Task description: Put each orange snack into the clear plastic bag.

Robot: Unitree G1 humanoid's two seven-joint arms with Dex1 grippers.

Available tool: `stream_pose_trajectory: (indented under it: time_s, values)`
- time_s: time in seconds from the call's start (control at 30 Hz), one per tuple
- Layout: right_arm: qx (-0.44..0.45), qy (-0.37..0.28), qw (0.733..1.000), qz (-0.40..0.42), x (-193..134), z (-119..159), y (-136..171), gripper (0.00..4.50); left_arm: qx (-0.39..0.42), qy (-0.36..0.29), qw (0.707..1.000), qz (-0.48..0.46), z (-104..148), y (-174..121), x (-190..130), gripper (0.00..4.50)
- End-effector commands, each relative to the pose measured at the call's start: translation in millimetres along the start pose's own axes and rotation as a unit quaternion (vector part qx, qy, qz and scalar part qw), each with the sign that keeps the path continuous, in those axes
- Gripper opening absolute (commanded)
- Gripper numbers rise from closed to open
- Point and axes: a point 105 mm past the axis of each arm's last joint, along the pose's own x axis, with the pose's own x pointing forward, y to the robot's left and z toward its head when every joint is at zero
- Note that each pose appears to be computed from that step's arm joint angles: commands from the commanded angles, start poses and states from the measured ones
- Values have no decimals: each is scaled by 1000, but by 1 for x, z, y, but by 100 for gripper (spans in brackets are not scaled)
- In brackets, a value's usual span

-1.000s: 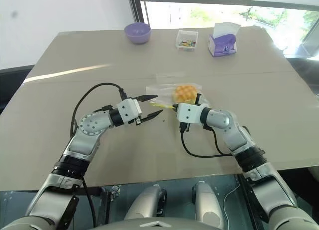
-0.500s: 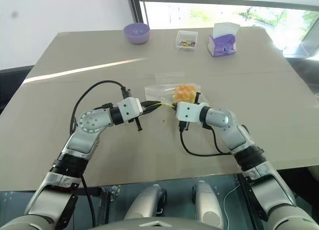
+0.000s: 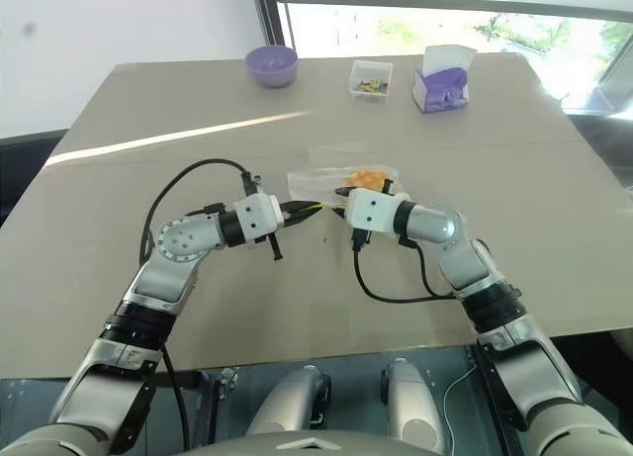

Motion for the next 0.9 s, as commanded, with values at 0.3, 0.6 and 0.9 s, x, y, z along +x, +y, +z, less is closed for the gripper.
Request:
stream_pose_trajectory:
  time_s: [0.3,0.6,0.9]
  values:
    - [-49,-38,998,0,-19,46,-8,8,15,-19,1000,11,12,8,-1,0]
    - [-50,-21,998,8,-19,41,-4,57,12,-26,1000,11,15,8,1,0]
    - [-27,-20,999,-4,-19,35,-7,143,13,-32,999,10,22,7,2,0]
